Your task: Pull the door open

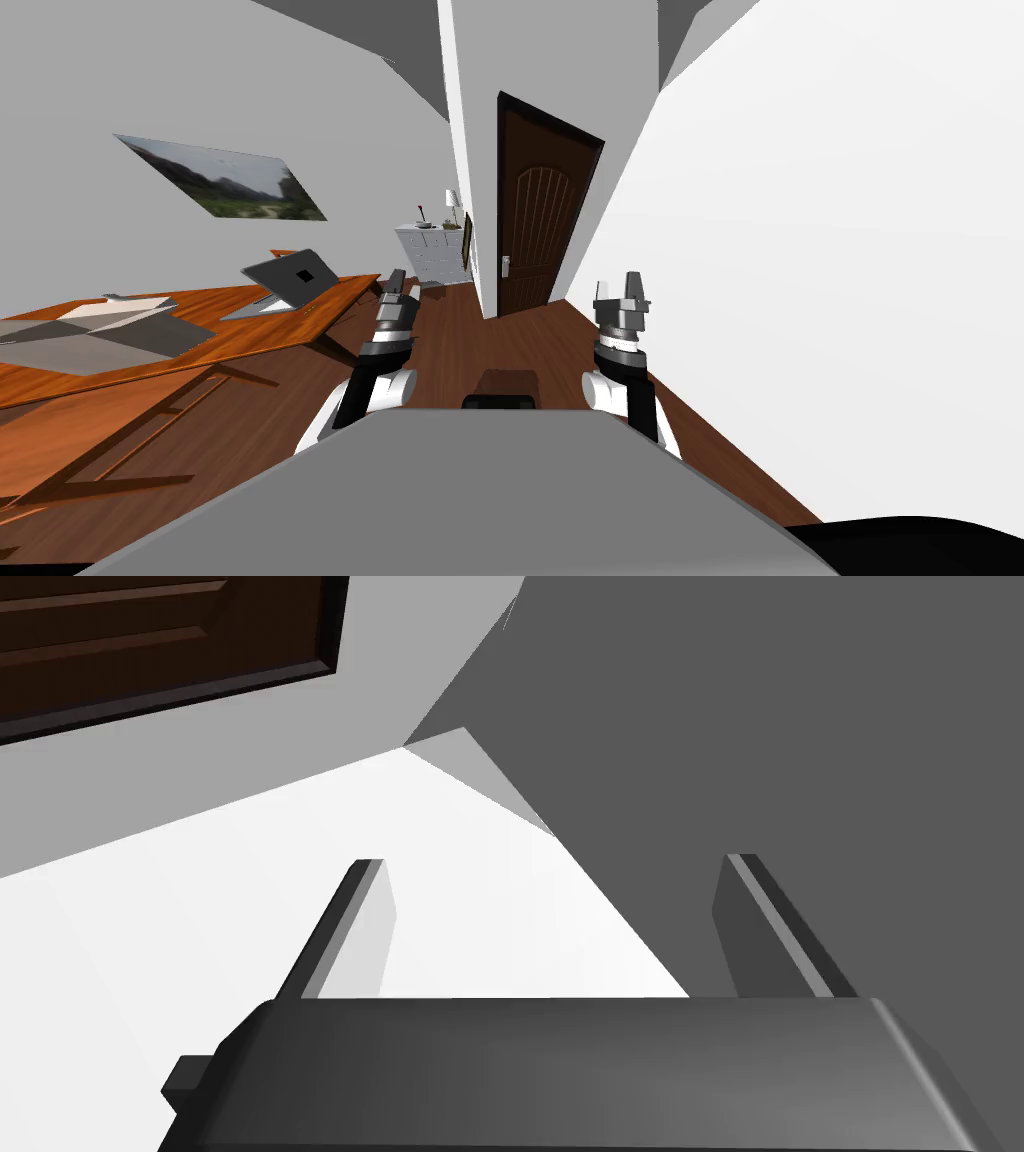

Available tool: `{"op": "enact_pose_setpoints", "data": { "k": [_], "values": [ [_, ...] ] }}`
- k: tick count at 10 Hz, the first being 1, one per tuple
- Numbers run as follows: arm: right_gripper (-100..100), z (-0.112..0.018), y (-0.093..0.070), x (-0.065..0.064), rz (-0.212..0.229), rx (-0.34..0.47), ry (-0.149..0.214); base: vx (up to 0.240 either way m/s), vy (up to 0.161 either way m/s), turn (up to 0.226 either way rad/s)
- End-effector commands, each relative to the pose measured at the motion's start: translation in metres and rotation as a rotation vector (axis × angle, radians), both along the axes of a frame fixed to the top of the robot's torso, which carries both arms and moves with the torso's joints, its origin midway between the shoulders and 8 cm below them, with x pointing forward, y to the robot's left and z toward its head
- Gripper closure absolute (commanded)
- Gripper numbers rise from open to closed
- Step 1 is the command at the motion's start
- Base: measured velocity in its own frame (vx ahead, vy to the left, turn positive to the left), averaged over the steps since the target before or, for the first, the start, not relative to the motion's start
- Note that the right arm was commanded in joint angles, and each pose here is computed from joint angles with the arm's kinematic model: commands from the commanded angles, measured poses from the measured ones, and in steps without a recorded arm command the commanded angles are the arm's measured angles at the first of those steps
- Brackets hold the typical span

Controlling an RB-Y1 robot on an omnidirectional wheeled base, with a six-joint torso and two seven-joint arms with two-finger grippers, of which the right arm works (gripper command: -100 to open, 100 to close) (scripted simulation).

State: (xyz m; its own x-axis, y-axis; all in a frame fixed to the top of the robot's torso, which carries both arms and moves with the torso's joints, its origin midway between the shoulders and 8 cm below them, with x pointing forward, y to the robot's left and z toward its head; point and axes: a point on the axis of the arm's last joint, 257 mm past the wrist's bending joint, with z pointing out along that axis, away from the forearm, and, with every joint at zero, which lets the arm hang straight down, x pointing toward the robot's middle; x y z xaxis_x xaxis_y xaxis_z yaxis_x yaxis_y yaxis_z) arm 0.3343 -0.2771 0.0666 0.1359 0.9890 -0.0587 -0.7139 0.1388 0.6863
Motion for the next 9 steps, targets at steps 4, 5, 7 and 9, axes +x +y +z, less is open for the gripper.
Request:
{"op": "enact_pose_setpoints", "data": {
  "k": [4, 5, 7, 9],
  "values": [
    [-100, -0.025, 0.010, 0.020, -0.041, -0.105, 0.057, 0.173, 0.024, -0.008],
    [-100, -0.031, 0.012, 0.025, -0.051, -0.132, 0.070, 0.204, 0.038, -0.003],
    [-100, -0.042, 0.017, 0.033, -0.069, -0.180, 0.095, 0.158, 0.031, -0.008],
    [-100, -0.060, 0.023, 0.045, -0.093, -0.252, 0.129, 0.152, 0.028, -0.008]
  ]
}}
